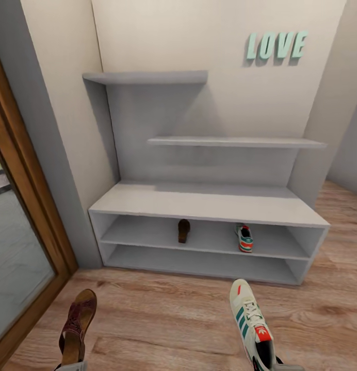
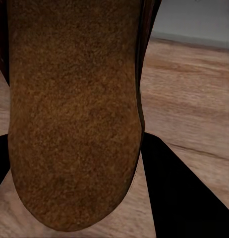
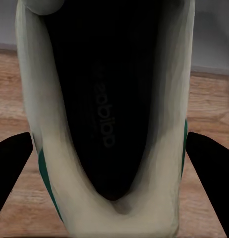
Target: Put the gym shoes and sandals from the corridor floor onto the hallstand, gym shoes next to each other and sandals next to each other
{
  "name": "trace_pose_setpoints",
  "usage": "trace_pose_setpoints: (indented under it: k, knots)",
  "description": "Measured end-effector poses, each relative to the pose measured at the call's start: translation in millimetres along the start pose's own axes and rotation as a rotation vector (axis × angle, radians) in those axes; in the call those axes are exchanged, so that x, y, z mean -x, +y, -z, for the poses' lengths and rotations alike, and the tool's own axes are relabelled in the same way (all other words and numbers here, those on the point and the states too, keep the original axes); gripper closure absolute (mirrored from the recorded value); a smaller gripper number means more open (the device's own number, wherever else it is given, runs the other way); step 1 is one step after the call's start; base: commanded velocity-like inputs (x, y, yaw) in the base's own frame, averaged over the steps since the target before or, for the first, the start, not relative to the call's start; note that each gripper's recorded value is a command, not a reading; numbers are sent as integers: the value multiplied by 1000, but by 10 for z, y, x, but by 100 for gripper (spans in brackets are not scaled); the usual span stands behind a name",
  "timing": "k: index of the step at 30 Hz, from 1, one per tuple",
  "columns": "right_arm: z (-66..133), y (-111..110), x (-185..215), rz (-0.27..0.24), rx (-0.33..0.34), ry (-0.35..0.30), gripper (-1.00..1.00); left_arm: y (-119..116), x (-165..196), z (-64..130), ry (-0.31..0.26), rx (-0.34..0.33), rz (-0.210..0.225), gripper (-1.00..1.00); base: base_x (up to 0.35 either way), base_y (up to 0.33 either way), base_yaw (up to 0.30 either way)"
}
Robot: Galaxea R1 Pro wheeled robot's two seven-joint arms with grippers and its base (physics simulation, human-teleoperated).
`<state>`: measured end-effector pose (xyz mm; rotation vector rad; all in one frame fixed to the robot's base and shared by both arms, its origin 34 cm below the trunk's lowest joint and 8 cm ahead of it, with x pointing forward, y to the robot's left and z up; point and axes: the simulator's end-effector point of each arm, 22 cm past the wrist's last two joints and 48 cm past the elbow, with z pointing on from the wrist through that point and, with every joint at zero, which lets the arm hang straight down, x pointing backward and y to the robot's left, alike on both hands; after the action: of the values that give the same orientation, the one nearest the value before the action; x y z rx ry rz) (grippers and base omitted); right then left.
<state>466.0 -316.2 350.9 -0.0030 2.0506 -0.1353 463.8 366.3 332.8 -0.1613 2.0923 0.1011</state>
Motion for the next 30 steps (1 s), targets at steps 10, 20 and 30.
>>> trace_pose_setpoints:
  k: [10,20,30]
  knots:
    - [-2,-1,18,0,0,-4,100,-2,16,-1,-3,0,1,100,0,69,-255]
    - [-2,0,26,-1,1,-6,100,-3,21,-1,-4,-1,1,100,0,1,-255]
    - [-2,19,27,1,5,-6,100,9,5,-2,5,1,2,100,0,0,-157]
